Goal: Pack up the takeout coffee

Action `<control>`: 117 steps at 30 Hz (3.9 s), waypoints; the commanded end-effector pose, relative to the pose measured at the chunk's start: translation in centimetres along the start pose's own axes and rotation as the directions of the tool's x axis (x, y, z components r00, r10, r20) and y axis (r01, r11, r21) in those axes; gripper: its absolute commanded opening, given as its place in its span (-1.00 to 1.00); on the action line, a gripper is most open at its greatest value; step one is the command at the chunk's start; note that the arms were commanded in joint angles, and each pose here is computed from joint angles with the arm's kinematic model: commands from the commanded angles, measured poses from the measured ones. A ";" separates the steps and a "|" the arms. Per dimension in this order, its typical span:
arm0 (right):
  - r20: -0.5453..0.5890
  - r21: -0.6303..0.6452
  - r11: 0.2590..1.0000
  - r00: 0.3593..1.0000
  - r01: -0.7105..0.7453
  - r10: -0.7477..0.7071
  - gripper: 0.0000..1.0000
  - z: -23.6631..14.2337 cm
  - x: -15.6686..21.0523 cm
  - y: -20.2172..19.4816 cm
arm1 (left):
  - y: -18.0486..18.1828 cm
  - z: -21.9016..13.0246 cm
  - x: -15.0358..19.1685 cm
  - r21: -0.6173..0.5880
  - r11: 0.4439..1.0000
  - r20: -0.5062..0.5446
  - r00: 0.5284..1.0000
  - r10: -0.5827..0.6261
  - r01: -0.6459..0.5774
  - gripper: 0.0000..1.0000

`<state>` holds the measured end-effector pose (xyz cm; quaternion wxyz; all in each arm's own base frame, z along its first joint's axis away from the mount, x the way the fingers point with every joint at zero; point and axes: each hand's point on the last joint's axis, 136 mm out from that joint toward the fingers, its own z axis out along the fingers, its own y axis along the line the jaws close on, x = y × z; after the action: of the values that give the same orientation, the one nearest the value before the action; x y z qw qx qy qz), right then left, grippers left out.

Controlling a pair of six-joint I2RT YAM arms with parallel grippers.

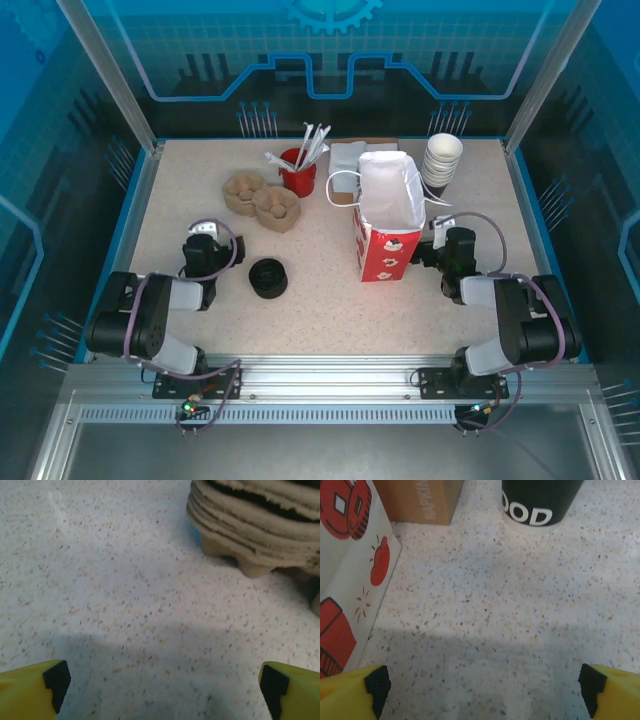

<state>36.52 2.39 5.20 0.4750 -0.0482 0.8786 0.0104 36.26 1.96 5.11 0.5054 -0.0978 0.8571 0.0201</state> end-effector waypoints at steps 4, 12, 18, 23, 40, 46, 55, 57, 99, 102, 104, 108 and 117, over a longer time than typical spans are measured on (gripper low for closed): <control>0.174 -0.015 0.999 0.984 0.032 -0.029 1.00 0.5 -5.2 0.1 | -1.7 0.6 -5.2 0.046 0.999 0.183 0.983 0.021 -0.030 0.98; 0.174 -0.016 0.999 0.984 0.031 -0.028 1.00 0.5 -5.2 0.1 | -1.7 0.5 -5.2 0.046 0.999 0.182 0.983 0.021 -0.030 0.98; 0.176 -0.023 0.999 0.984 0.029 -0.024 1.00 0.4 -5.2 0.1 | -1.6 0.6 -5.2 0.045 0.999 0.183 0.983 0.021 -0.030 0.98; 0.177 -0.029 0.999 0.984 0.027 -0.021 1.00 0.4 -5.2 0.1 | -1.6 0.5 -5.2 0.046 0.999 0.184 0.983 0.021 -0.029 0.98; 0.052 0.189 0.968 0.986 -0.164 0.157 1.00 -4.7 -7.9 -6.1 | 0.7 -7.2 -11.3 -0.048 0.985 0.189 0.969 -0.156 0.168 0.98; -0.015 0.249 0.957 0.988 -0.147 0.155 1.00 -6.5 -8.4 -7.3 | 1.5 -10.0 -14.5 -0.116 0.955 0.127 0.958 -0.257 0.271 0.98; -0.029 0.366 0.886 0.949 -0.283 0.315 0.99 -8.9 -12.1 -10.5 | 0.6 -12.0 -17.3 -0.108 0.922 0.040 0.928 -0.371 0.373 0.98; -0.067 0.401 0.854 0.919 -0.331 0.388 0.99 -9.1 -12.7 -11.2 | 0.2 -12.2 -17.7 -0.100 0.925 0.009 0.930 -0.367 0.366 0.98; -0.273 0.190 0.881 0.839 -0.433 0.471 -0.28 4.1 -23.0 -8.8 | -1.5 -14.3 -18.5 -0.021 0.955 -0.092 0.951 -0.295 0.294 0.98; -0.275 0.188 0.881 0.838 -0.434 0.471 -0.37 4.2 -23.0 -8.8 | -1.4 -14.4 -18.6 -0.022 0.955 -0.090 0.951 -0.295 0.295 0.98; -0.282 0.195 0.882 0.837 -0.430 0.470 -0.37 4.4 -22.8 -8.8 | -1.3 -14.5 -18.6 -0.026 0.956 -0.090 0.952 -0.294 0.292 0.98; -0.292 0.197 0.882 0.834 -0.427 0.469 -0.47 4.6 -22.4 -8.8 | -1.3 -14.5 -18.5 -0.027 0.956 -0.090 0.952 -0.294 0.292 0.98; -0.275 0.188 0.888 0.846 -0.419 0.458 -0.86 3.7 -23.2 -8.8 | -1.3 -14.7 -18.4 -0.025 0.955 -0.093 0.951 -0.295 0.294 0.98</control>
<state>53.22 -4.90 21.32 0.3083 0.1917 0.9303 0.0521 32.86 1.38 26.97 0.4491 -0.2375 0.8593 -0.0585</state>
